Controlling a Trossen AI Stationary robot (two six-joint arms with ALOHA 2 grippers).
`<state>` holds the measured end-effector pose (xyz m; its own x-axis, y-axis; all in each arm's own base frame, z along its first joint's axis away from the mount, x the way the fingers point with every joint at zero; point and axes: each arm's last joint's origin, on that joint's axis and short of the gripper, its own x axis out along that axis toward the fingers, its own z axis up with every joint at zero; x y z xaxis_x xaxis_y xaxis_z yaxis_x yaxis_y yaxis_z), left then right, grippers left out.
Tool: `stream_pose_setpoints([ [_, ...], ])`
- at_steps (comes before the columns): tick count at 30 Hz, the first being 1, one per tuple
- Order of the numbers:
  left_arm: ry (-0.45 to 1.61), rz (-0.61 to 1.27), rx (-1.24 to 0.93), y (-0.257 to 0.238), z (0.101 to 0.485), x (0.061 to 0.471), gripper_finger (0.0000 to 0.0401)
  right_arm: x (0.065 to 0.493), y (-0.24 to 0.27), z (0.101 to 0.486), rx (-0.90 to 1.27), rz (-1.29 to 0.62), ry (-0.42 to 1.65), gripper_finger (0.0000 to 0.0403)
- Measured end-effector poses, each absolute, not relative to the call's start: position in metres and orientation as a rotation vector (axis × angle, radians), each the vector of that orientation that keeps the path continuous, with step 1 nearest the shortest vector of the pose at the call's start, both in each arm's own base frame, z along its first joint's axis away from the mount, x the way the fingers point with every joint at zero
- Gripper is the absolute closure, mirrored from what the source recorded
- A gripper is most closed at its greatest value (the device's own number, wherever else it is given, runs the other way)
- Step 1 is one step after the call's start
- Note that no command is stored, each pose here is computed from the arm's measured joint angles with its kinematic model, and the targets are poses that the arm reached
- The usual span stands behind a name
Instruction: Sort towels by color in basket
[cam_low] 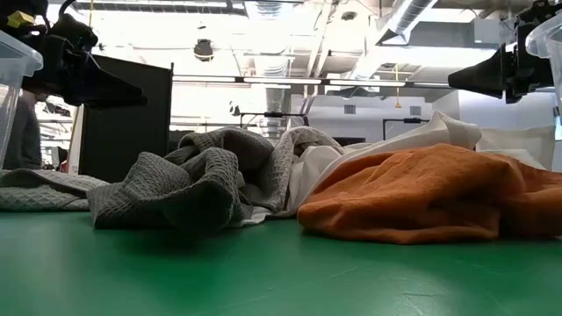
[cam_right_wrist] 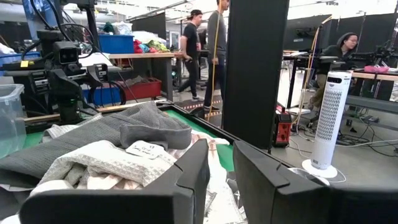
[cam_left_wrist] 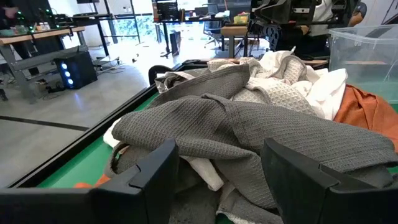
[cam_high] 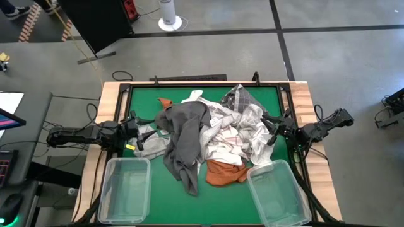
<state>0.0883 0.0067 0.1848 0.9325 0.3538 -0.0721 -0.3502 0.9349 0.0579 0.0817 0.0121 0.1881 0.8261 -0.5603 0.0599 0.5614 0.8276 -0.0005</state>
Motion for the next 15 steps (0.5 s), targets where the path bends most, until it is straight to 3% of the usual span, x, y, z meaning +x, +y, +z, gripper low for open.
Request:
stream_pose_setpoints([
  [15,0.079,0.360,0.041,0.0067,0.1850,0.0883,0.0182,0.0815,0.0120,0.1903,0.028,-0.595,-0.086,0.0296],
])
